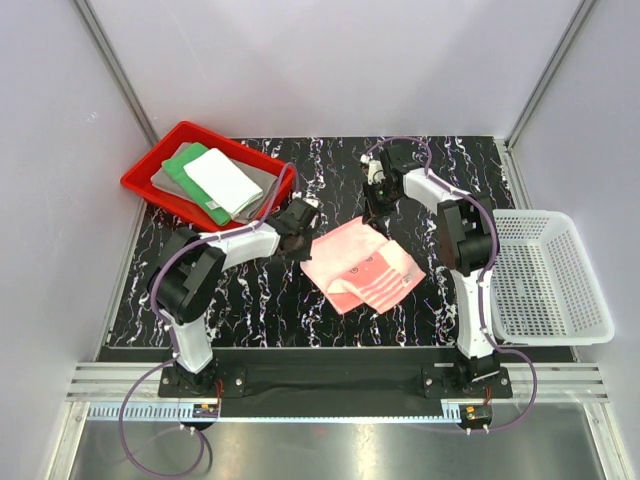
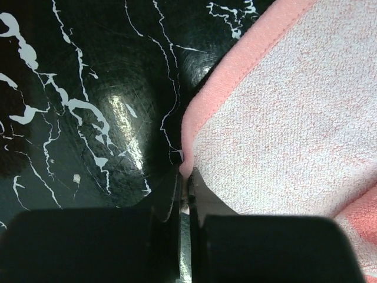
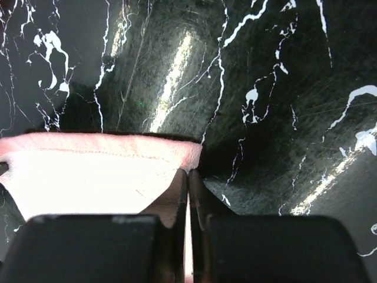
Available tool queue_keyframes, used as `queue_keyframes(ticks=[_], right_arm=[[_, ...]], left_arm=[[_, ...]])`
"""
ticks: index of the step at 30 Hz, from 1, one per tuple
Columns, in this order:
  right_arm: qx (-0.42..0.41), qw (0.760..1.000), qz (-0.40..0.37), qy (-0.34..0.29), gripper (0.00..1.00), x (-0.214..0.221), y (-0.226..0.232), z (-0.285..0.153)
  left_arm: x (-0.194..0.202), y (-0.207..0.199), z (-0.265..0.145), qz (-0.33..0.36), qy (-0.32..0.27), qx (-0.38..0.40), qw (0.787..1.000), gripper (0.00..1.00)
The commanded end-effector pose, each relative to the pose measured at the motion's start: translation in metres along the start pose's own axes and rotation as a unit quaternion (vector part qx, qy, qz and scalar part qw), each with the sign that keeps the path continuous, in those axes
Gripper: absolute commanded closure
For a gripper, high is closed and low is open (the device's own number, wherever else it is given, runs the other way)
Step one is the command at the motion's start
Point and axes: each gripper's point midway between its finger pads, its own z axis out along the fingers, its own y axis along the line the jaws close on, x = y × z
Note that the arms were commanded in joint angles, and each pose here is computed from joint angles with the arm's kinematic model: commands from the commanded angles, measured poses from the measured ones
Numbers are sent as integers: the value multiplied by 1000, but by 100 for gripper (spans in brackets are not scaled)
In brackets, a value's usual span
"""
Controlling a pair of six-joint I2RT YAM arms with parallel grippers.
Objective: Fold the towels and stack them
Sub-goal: Flatten out the crumpled towel
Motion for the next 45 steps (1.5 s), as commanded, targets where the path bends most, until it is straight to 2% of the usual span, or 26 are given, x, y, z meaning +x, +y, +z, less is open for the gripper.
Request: queue_keyframes(ticks=[1, 4, 5, 6, 7, 9, 12, 13, 16, 19, 23, 28, 30, 31, 33, 35, 37, 41, 45], right_arm=[[38, 999, 6, 16, 100, 13, -10, 5], [64, 998, 8, -13, 100, 0, -8, -21], [74, 996, 20, -40, 100, -12, -2, -43], [82, 995, 19, -55, 100, -19, 0, -55], [102, 992, 19, -74, 100, -27, -1, -70], [123, 983, 16, -136, 100, -51, 10, -120], [161, 961, 14, -223, 100, -77, 23, -196], [179, 953, 16, -242, 100, -80, 23, -217], [199, 923, 2, -328, 100, -76, 47, -310], [194, 911, 0, -364, 100, -54, 61, -348], [132, 880, 1, -456, 100, -8, 102, -415], [52, 837, -10, -544, 100, 49, 146, -480], [17, 836, -20, -549, 100, 64, 162, -489], [-2, 825, -28, -564, 100, 75, 172, -502], [-27, 813, -38, -581, 100, 84, 183, -512], [-35, 796, -44, -602, 100, 93, 189, -527], [-22, 791, -40, -610, 100, 91, 186, -533], [29, 800, -20, -600, 100, 71, 164, -524], [117, 807, 10, -579, 100, 37, 122, -496]], left_arm=[[2, -2, 4, 16, 16, 9, 1000, 100], [-26, -8, -16, 31, -24, 22, 999, 100], [-34, -10, -24, 39, -35, 26, 998, 100], [-61, -17, -44, 52, -73, 37, 995, 100], [-70, -20, -55, 63, -80, 42, 994, 100], [-113, -29, -93, 92, -133, 53, 985, 100], [-139, -29, -134, 122, -158, 40, 979, 100], [-158, -33, -157, 126, -187, 41, 973, 100], [-165, -51, -206, 164, -232, 53, 957, 100], [-154, -81, -257, 205, -285, 88, 932, 100], [-138, -109, -337, 217, -368, 134, 894, 100], [-105, -134, -397, 234, -396, 173, 871, 100], [-96, -144, -418, 249, -409, 188, 857, 100], [-83, -155, -428, 265, -410, 196, 850, 100], [-80, -166, -448, 275, -423, 198, 840, 100], [-71, -176, -451, 294, -415, 181, 842, 100], [-76, -176, -458, 292, -416, 174, 843, 100], [-92, -171, -441, 287, -425, 119, 850, 100], [-122, -154, -399, 261, -389, 124, 875, 100]])
